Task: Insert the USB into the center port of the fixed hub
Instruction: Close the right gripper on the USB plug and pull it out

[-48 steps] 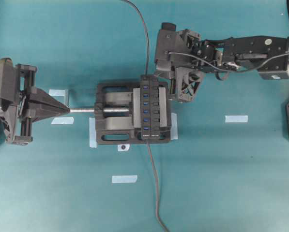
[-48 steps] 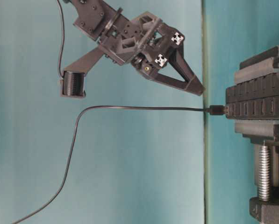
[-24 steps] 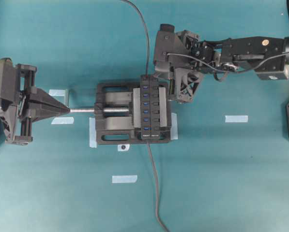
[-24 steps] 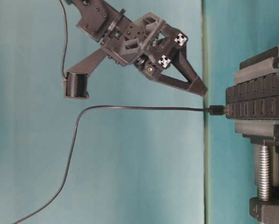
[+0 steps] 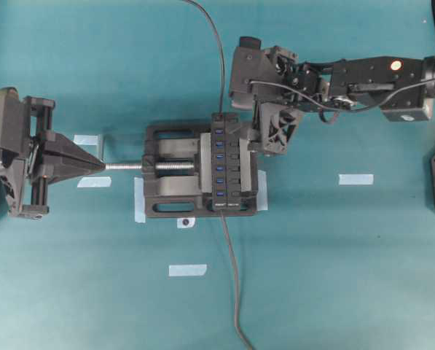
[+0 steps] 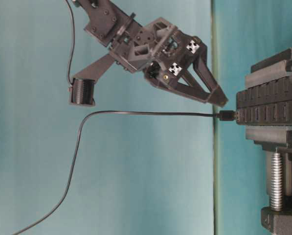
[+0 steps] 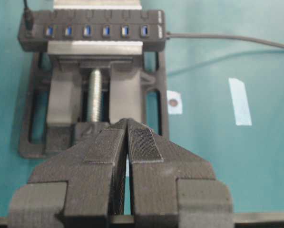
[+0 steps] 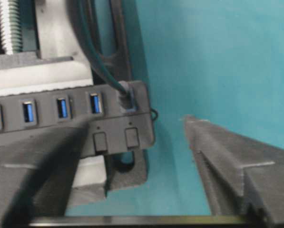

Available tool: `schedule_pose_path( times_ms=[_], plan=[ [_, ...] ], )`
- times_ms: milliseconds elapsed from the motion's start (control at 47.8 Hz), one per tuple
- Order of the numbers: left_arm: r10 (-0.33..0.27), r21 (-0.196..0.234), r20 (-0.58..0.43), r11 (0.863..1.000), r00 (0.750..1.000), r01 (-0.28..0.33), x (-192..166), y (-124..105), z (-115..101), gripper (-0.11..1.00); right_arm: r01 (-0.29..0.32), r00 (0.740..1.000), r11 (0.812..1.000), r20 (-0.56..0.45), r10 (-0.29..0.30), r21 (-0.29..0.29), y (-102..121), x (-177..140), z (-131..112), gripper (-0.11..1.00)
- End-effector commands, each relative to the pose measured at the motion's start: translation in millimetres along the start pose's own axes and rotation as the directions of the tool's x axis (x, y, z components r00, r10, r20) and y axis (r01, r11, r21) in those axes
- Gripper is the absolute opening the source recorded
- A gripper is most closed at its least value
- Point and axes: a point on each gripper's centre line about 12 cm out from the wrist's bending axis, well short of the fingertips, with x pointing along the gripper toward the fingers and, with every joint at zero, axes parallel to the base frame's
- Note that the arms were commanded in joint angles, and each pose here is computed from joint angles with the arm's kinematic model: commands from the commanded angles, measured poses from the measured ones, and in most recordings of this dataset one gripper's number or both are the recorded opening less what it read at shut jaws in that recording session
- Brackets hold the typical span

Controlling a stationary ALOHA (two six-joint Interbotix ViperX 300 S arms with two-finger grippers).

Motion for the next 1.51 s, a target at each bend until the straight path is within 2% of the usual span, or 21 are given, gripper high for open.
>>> schedule_pose_path(
  times_ms=[0,188,774,1026,1235,1486],
  plan=[
    [0.0,0.0,0.018,1.0,1.0,0.0,-1,0,5,0.0,0.003,0.998,1.0,0.061,-0.003,-0.005,0,-5,15,0.84],
    [0.0,-0.002,0.02,1.0,1.0,0.0,-1,0,6,0.0,0.006,0.996,1.0,0.09,-0.005,-0.004,0,-3,20,0.82],
    [0.0,0.0,0.015,1.0,1.0,0.0,-1,0,4,0.0,0.003,0.996,1.0,0.091,-0.003,-0.005,1,6,22,0.8],
    [0.0,-0.002,0.015,1.0,1.0,0.0,-1,0,4,0.0,0.001,0.995,1.0,0.096,0.0,-0.004,2,9,21,0.75],
    [0.0,0.0,0.015,1.0,1.0,0.0,-1,0,4,0.0,-0.005,0.996,1.0,0.087,0.006,-0.01,6,10,20,0.6],
    [0.0,-0.002,0.015,1.0,1.0,0.0,-1,0,4,0.0,-0.012,0.997,1.0,0.079,0.014,-0.017,10,12,18,0.33]
  ],
)
